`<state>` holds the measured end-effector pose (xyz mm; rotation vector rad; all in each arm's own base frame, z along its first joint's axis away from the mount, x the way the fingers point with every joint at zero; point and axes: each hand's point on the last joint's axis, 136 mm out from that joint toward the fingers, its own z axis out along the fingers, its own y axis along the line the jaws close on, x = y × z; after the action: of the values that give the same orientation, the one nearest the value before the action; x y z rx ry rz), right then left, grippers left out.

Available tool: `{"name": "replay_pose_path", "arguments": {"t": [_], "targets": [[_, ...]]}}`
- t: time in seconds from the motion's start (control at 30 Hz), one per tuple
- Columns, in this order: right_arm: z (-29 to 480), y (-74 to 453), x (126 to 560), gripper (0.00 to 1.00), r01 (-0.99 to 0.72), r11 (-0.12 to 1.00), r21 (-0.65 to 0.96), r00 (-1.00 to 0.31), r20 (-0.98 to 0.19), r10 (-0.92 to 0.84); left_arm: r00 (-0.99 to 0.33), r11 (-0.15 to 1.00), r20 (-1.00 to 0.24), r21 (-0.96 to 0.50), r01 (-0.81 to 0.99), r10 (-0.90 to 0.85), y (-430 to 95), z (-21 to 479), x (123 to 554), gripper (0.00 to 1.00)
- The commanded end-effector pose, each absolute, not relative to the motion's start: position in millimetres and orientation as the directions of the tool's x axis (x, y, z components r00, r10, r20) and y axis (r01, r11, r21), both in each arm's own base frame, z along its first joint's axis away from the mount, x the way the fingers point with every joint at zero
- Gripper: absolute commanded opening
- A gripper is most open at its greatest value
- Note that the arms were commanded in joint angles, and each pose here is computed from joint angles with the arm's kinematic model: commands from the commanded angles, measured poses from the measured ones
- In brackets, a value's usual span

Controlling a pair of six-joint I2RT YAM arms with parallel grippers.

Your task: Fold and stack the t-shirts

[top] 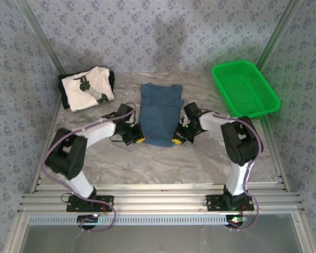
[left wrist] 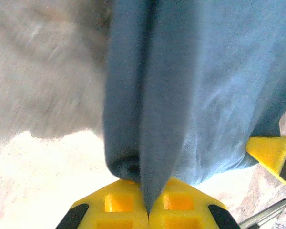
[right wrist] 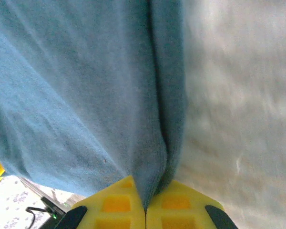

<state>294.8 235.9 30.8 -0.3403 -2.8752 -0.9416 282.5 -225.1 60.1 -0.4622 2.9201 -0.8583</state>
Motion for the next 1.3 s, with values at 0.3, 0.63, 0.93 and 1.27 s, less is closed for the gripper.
{"name": "replay_pose_path", "arguments": {"t": [0.3, 0.63, 0.93, 1.27], "targets": [[67.8, 235.1, 151.6, 0.00, 0.311, 0.820, 0.481, -0.945, 0.248, 0.213, -0.931, 0.821, 0.040, -0.459, -0.339, -0.362, -190.1, 76.3, 154.9, 0.00], [134.7, 244.1, 163.3, 0.00, 0.253, 0.803, 0.540, -0.967, 0.164, 0.195, -0.932, 0.748, 0.008, -0.595, -0.294, -0.361, -211.4, 145.2, 178.1, 0.00], [186.6, 248.9, 237.7, 0.00, 0.189, 0.775, 0.603, -0.979, 0.055, 0.196, -0.931, 0.697, -0.071, -0.683, -0.217, -0.359, -218.6, 205.0, 252.2, 0.00], [188.2, 237.4, 311.2, 0.00, 0.199, 0.767, 0.610, -0.975, 0.045, 0.218, -0.938, 0.687, -0.088, -0.704, -0.180, -0.336, -222.2, 214.4, 321.9, 0.00]]}}
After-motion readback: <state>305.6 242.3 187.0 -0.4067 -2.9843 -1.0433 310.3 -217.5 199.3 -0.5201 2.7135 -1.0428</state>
